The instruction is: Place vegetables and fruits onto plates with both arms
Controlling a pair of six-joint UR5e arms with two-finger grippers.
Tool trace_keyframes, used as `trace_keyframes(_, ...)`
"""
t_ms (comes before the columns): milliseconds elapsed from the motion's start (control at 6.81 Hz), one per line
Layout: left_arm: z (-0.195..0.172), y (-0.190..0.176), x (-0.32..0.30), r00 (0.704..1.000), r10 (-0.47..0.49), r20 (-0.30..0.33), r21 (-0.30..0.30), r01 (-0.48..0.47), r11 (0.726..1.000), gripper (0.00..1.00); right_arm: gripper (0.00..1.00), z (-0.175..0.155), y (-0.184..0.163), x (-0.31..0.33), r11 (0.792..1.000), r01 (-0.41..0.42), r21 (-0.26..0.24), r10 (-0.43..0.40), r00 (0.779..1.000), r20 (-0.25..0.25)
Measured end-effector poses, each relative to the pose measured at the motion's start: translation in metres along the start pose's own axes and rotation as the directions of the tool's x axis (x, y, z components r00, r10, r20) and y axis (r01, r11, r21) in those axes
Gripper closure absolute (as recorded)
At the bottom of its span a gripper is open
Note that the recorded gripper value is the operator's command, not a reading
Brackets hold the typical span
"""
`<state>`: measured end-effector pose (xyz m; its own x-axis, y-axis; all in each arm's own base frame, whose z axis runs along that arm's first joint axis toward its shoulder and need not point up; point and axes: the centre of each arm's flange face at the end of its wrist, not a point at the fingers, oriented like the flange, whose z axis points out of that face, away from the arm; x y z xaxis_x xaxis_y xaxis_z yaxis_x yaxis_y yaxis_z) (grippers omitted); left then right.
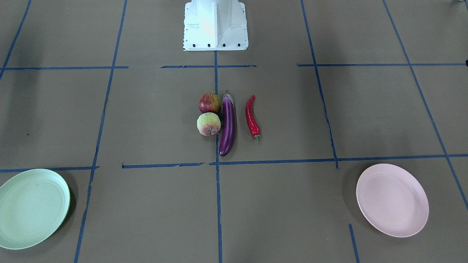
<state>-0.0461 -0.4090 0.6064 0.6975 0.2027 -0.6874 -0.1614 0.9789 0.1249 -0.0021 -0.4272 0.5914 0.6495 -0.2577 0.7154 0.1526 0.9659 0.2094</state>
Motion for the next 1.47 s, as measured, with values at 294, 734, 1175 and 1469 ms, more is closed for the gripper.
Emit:
trace_keyframes(294, 0.000, 0.002, 0.000, 1.000, 0.005, -0.001, 0.004, -0.005, 1.000, 0.00, 0.00, 0.017, -0.033, -0.078, 0.997, -0.031, 0.070, 0.027, 0.999, 0.047)
trace_keyframes(734, 0.000, 0.003, 0.000, 1.000, 0.003, 0.000, 0.008, -0.003, 1.000, 0.00, 0.00, 0.038, -0.076, -0.232, 0.979, -0.176, 0.099, 0.160, 0.975, 0.152)
trace_keyframes(1175, 0.002, 0.004, 0.000, 1.000, -0.002, -0.002, 0.005, 0.002, 1.000, 0.00, 0.01, 0.084, -0.104, -0.421, 0.927, -0.367, 0.079, 0.345, 0.915, 0.209)
trace_keyframes(1469, 0.002, 0.004, -0.001, 1.000, -0.003, -0.002, 0.003, 0.003, 1.000, 0.00, 0.06, 0.096, -0.119, -0.552, 0.883, -0.465, 0.067, 0.452, 0.879, 0.149)
